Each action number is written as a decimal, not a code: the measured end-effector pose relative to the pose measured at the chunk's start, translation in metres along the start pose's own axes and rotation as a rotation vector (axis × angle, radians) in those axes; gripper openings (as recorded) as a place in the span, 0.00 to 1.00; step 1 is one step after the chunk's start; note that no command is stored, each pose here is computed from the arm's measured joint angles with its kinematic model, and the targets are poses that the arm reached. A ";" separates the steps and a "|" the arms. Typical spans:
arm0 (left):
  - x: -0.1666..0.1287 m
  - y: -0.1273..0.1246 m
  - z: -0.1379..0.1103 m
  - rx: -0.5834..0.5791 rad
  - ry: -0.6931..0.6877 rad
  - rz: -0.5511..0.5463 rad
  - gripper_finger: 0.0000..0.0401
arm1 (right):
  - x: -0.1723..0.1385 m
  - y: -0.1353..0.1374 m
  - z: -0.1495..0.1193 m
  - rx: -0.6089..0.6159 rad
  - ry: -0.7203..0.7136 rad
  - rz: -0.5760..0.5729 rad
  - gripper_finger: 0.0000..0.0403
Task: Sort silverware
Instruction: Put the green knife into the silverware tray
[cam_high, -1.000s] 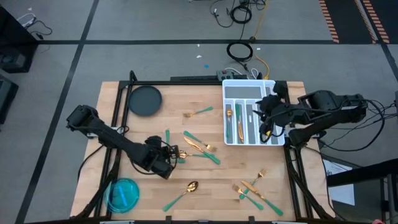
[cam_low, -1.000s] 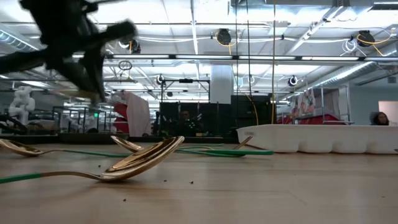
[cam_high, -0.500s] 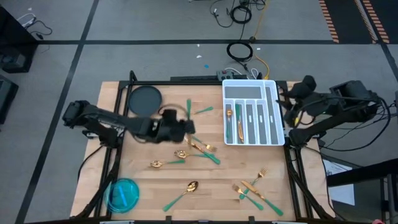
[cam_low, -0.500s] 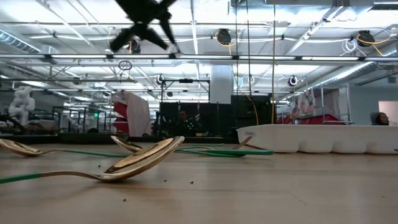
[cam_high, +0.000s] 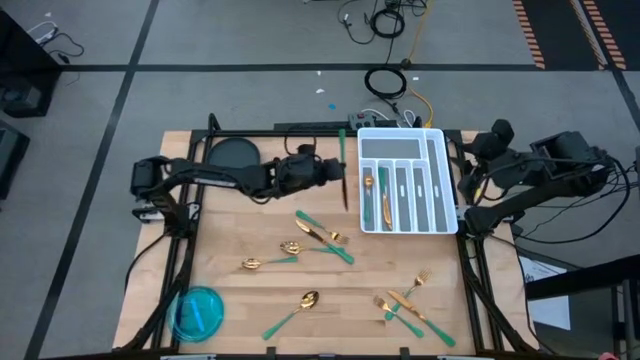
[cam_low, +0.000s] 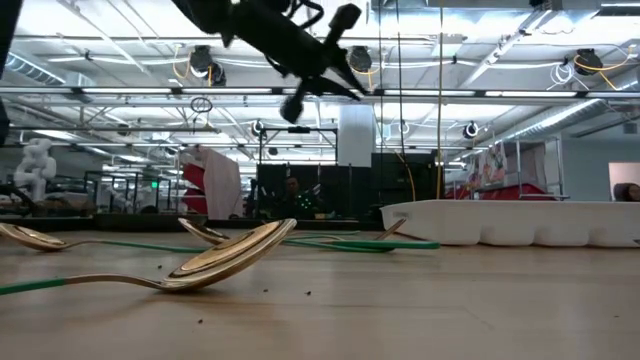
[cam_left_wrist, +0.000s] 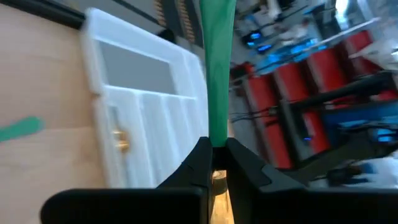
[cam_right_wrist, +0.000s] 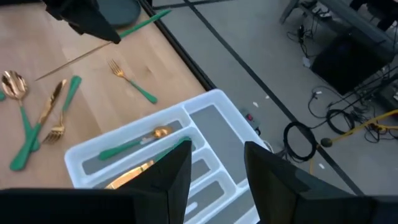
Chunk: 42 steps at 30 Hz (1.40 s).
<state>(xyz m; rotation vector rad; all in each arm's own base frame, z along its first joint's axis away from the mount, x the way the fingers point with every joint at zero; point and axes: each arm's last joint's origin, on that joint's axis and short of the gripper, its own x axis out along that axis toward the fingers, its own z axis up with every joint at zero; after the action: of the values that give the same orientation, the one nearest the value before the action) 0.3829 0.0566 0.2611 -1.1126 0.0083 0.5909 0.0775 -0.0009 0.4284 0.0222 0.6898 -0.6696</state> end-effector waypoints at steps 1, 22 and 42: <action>0.004 0.002 -0.002 -0.018 0.005 -0.012 0.07 | 0.002 0.001 -0.002 0.002 0.006 -0.002 0.35; 0.103 -0.019 -0.036 -0.002 0.147 -0.097 0.07 | 0.045 0.037 -0.019 0.178 -0.014 0.001 0.35; 0.149 0.003 -0.056 -0.075 0.083 0.132 0.07 | 0.041 0.031 -0.020 0.170 -0.031 0.011 0.35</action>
<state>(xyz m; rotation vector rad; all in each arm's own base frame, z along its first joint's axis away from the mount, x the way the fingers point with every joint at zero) 0.5234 0.0760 0.1887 -1.2155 0.1336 0.6668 0.1076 0.0055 0.3817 0.1716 0.6011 -0.7153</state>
